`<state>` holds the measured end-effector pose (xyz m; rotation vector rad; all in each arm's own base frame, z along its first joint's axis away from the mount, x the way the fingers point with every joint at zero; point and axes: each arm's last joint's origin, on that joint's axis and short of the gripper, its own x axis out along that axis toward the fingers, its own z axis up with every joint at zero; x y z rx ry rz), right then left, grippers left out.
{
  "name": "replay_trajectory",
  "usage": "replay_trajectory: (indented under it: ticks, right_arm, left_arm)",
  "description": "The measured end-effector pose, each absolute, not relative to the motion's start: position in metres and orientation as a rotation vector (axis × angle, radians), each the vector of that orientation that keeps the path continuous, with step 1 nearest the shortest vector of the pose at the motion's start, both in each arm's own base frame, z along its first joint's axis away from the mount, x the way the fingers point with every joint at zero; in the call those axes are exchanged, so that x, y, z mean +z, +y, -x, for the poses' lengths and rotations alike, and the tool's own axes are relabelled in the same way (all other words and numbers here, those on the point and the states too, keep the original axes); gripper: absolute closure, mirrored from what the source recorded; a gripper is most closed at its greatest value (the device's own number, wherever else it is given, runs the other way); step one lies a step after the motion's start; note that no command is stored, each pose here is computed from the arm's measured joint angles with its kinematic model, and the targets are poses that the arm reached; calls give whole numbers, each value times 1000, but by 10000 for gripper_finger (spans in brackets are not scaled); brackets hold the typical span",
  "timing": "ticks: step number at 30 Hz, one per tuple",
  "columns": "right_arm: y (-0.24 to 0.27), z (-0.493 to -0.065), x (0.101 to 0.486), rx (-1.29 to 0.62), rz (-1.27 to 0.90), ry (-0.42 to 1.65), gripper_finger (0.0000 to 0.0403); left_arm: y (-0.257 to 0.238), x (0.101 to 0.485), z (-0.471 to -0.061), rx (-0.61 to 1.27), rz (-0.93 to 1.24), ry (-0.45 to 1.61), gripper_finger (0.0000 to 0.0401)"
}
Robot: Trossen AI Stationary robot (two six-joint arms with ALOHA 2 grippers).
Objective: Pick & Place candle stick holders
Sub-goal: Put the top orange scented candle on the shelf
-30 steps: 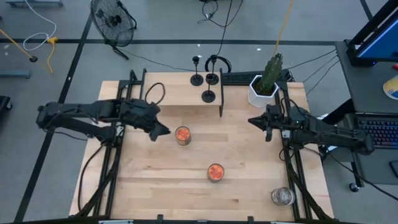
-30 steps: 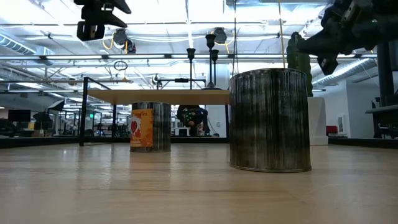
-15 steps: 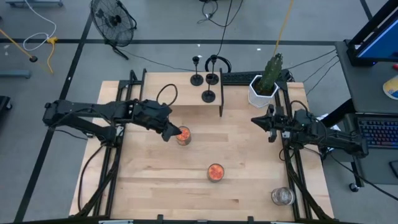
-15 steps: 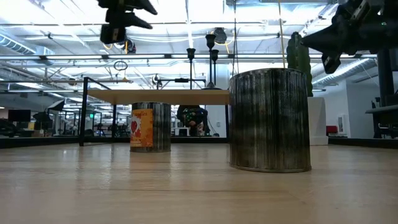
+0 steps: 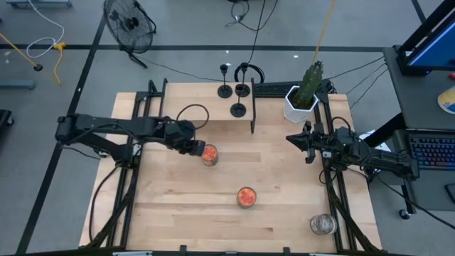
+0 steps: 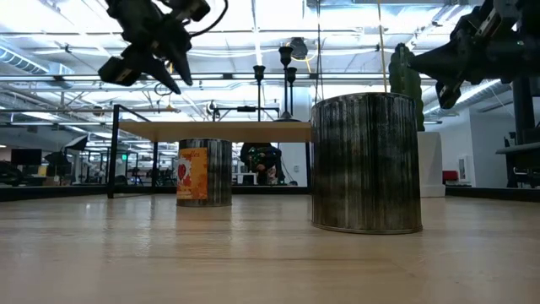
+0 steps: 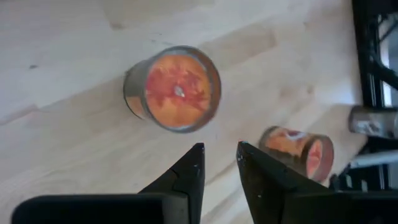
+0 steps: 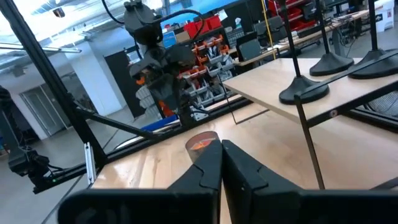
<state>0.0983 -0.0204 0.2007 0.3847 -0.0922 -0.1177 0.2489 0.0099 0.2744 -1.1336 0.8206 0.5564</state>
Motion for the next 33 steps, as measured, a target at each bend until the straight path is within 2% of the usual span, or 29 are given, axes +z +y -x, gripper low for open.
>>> replay_trajectory:
  ticks: [9, 16, 20, 28, 33]
  right_arm:
    - [-20, -98, 201, -119, -387, -93, 403]
    - [-21, -98, 201, -122, -388, -93, 403]
    - [-21, -98, 201, -123, -387, -93, 403]
    - [-22, -98, 201, -170, -379, -102, 403]
    - [-22, -98, 201, -170, -378, -101, 403]
  left_arm:
    - [24, 263, -252, 702, 1133, 811, 336]
    - [34, 261, -257, 696, 1098, 797, 324]
    - [34, 252, -260, 702, 1051, 856, 296]
    - [34, 231, -272, 723, 1068, 943, 201]
    - [35, 217, -279, 733, 1063, 1003, 173]
